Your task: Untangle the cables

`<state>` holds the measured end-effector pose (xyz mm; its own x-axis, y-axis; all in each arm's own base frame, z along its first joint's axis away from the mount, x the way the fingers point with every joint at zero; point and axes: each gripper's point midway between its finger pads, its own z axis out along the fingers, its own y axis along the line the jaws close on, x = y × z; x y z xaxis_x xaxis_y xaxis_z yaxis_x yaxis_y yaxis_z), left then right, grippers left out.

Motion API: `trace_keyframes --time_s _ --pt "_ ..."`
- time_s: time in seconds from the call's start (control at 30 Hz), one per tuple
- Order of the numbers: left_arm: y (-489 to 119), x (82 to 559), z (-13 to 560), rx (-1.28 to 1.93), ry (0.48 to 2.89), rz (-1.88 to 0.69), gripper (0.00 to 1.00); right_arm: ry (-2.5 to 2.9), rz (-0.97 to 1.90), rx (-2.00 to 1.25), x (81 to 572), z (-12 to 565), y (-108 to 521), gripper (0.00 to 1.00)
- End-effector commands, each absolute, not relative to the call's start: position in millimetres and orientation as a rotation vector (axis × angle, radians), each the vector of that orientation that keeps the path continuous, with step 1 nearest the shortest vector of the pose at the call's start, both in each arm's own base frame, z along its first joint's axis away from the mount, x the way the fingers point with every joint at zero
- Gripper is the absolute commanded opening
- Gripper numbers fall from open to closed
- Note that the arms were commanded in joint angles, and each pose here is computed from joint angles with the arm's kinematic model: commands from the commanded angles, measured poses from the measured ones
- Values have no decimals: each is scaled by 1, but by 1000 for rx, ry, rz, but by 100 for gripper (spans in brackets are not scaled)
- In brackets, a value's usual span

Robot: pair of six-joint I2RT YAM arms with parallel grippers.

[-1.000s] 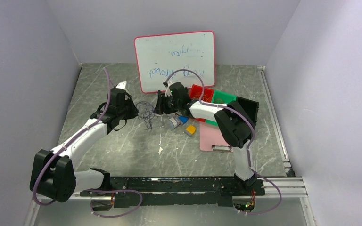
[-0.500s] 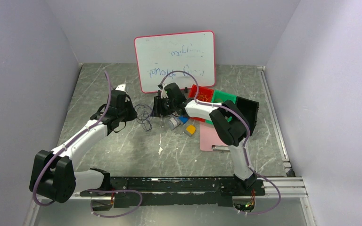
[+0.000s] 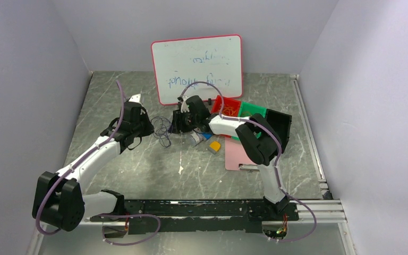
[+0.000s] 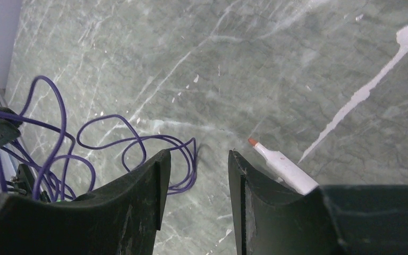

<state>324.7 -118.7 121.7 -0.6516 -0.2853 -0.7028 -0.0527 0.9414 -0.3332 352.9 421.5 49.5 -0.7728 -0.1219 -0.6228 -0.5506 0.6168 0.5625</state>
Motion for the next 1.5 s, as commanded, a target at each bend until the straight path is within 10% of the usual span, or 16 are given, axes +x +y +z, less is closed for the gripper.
trace_keyframes --time_s 0.0,1.47 --pt "-113 326 127 -245 2233 -347 7 2219 1059 -516 355 76 423 47" --pt "-117 326 142 -215 2171 -393 7 2260 1033 -552 349 54 434 48"
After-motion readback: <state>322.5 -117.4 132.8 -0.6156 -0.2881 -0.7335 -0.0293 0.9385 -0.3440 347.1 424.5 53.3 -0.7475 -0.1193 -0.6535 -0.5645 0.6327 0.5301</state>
